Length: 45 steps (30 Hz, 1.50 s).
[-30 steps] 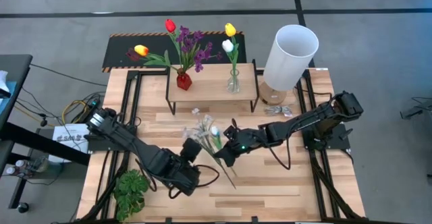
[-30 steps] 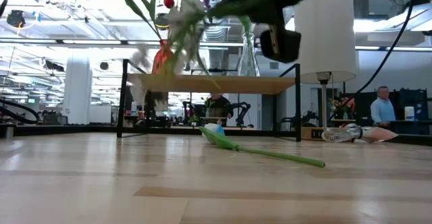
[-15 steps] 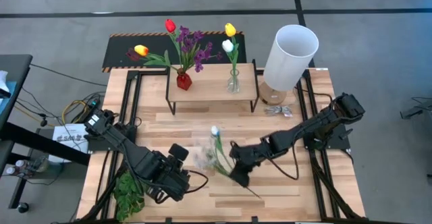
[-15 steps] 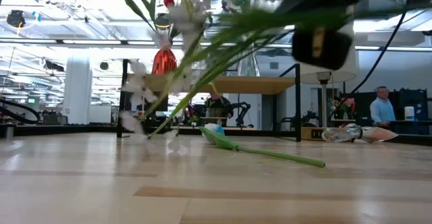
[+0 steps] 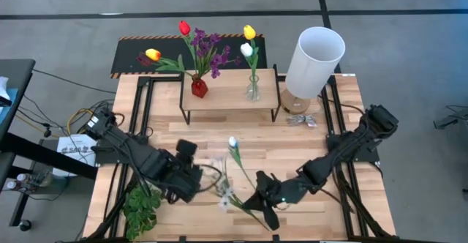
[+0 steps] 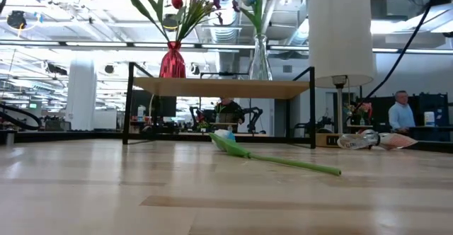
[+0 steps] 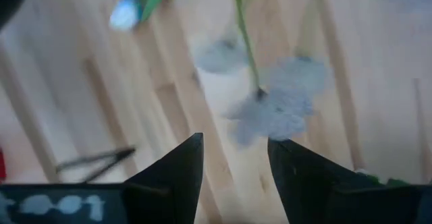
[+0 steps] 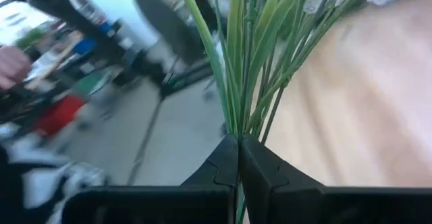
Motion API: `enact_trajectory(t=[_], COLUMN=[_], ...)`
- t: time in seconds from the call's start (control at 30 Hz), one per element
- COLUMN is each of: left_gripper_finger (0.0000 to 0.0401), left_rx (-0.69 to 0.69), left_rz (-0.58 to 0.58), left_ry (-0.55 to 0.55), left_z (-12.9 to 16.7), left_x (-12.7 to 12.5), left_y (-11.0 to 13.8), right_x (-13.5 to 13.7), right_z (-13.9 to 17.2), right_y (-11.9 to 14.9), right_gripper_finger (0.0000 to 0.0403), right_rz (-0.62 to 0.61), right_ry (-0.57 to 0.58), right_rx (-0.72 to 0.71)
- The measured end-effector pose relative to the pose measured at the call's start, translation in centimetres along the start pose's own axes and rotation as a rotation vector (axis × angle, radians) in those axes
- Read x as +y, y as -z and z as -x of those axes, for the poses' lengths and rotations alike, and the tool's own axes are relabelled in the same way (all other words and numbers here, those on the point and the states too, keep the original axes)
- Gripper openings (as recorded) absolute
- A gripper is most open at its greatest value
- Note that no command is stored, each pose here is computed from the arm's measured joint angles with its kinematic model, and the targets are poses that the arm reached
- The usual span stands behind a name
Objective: Pick and place flowers into a vace then onto a shelf
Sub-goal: Put the white flowers into the transparent vase on the shelf
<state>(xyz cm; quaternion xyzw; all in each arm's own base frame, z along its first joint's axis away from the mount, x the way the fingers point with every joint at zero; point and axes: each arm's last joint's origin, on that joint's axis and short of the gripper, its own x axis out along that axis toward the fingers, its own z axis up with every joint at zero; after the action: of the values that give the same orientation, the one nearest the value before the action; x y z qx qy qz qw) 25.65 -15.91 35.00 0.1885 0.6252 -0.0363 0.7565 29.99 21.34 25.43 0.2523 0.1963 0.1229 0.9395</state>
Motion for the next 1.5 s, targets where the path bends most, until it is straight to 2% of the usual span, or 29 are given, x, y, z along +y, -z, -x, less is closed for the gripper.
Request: enact_trajectory(t=[0.2, 0.37, 0.53, 0.8, 1.0, 1.1, 1.33, 1.5], left_gripper_finger=[0.0158, 0.0158, 0.0158, 0.0158, 0.0158, 0.0158, 0.0158, 0.0158], left_rx=[-0.028, -0.174, -0.286, -0.285, -0.267, -0.297, -0.361, -0.382], left_rz=[0.175, 0.340, 0.406, 0.358, 0.329, 0.318, 0.282, 0.275], left_ry=[-0.045, -0.021, -0.007, -0.030, -0.047, -0.064, -0.075, -0.071], left_z=[-0.3, -0.5, -1.5, -4.1, -4.9, -4.8, -4.7, -4.6], left_x=[1.4, 1.9, 2.0, 1.6, 1.5, 1.5, 1.5, 1.4], left_y=[4.0, 6.4, 8.0, 9.1, 9.3, 9.1, 8.5, 8.3], right_x=[1.2, 1.1, 0.9, -2.0, -3.5, -4.6, -8.3, -10.4], right_z=[0.6, 1.0, 1.5, 2.1, 4.7, 5.9, 7.4, 8.0], right_y=[-0.8, -1.8, -4.7, -11.5, -18.2, -20.5, -23.5, -24.6], right_gripper_finger=[0.0000, 0.0000, 0.0000, 0.0000, 0.0000, 0.0000, 0.0000, 0.0000], right_rz=[0.143, 0.215, 0.267, 0.311, 0.382, 0.400, 0.387, 0.359], right_ry=[0.240, 0.493, 0.751, 1.017, 1.208, 1.300, 1.457, 1.504], right_rx=[-0.212, -0.371, -0.553, -0.689, -0.770, -0.784, -0.791, -0.821])
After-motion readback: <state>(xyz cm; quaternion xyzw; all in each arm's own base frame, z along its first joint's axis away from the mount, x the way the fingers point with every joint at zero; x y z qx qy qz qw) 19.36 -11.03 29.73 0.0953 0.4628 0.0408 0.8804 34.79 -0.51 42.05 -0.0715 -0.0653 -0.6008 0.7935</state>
